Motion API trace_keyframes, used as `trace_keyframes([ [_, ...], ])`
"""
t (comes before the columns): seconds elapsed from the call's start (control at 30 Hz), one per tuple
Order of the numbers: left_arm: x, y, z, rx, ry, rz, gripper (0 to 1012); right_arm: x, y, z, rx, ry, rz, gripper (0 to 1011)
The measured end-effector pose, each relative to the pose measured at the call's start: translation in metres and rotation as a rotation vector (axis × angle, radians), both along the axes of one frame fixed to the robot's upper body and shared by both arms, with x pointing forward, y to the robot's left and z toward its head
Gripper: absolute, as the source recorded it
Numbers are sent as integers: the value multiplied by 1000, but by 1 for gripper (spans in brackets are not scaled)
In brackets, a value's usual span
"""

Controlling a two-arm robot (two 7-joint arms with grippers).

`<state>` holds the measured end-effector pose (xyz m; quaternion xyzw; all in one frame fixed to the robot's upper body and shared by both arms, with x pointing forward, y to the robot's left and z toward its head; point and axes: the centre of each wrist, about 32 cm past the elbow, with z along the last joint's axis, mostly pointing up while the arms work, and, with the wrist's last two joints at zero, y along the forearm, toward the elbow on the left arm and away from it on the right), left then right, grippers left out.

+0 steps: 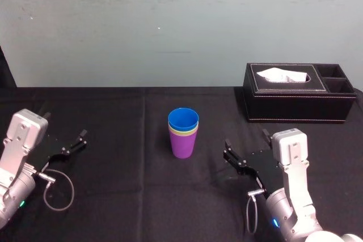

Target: Stack the three plastic cups sequentially using one hand.

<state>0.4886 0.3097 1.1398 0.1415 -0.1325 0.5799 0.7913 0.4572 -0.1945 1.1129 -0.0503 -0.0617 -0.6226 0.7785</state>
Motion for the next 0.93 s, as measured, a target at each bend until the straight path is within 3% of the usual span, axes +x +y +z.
trace_keyframes([
  [0.93,0,0,0,0,0,0,1000,0,0,0,1,1,0,1003],
])
